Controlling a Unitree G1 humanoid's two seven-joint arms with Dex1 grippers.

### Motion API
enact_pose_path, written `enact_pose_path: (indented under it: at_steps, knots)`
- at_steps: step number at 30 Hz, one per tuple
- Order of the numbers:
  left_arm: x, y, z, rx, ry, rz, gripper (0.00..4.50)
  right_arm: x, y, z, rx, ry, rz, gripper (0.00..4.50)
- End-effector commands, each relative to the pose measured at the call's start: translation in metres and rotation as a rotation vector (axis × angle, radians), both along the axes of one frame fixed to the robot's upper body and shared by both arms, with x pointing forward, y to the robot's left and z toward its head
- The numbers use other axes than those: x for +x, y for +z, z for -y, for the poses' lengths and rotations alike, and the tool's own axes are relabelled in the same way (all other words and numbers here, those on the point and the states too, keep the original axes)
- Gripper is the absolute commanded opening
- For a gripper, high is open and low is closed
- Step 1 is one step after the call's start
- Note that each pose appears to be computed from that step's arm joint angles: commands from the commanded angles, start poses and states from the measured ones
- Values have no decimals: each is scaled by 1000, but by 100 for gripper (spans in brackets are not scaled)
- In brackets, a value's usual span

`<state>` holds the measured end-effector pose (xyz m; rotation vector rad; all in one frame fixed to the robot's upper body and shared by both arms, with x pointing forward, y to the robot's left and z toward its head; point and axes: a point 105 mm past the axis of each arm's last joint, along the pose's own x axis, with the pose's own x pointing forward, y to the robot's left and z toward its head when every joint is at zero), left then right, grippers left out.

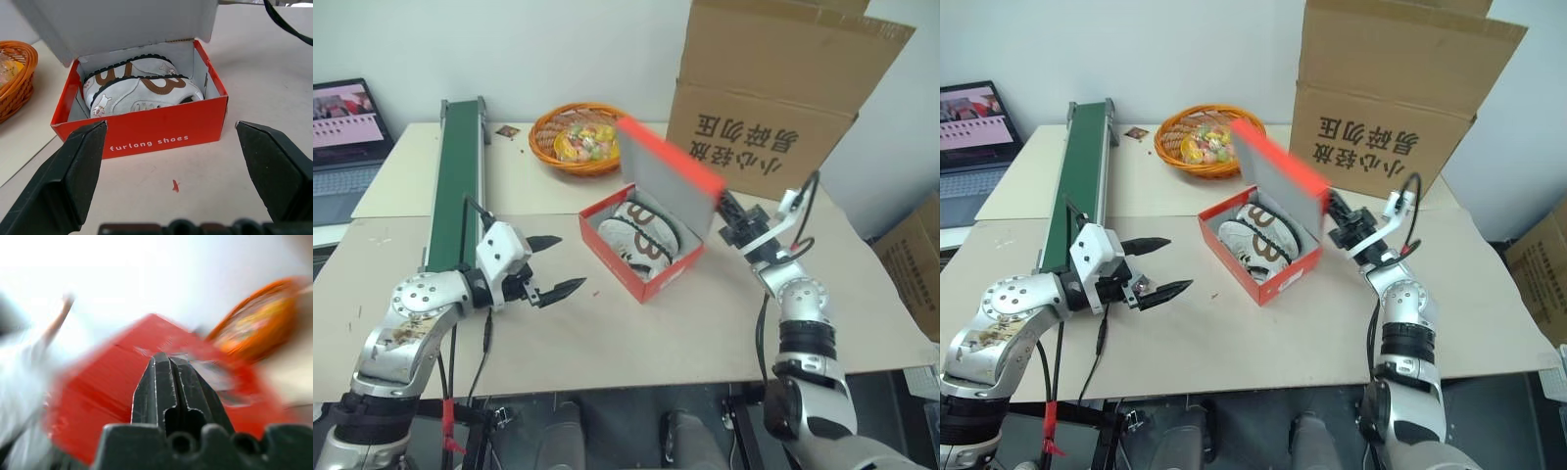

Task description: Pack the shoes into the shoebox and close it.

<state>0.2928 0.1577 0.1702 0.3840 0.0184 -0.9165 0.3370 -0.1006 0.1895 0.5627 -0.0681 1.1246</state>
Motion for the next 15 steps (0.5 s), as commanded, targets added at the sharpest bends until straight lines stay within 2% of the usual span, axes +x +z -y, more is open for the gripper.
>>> enact_pose_path:
  at_steps: [1,3,5,8,11,15]
  knots:
    - [1,10,-1,7,7,45,450,-37,-30,-26,-412,185,79,3]
    - [0,8,0,7,6,42,450,-9,-43,-14,-591,17,96,3]
    - [0,7,2,5,4,39,450,30,-37,5,-660,-224,109,3]
    - [0,6,2,3,4,36,450,69,-13,21,-615,-466,114,3]
    - [0,5,3,1,3,33,450,82,10,11,-515,-520,149,3]
    - [0,5,4,0,2,36,450,84,10,-28,-521,-456,188,3]
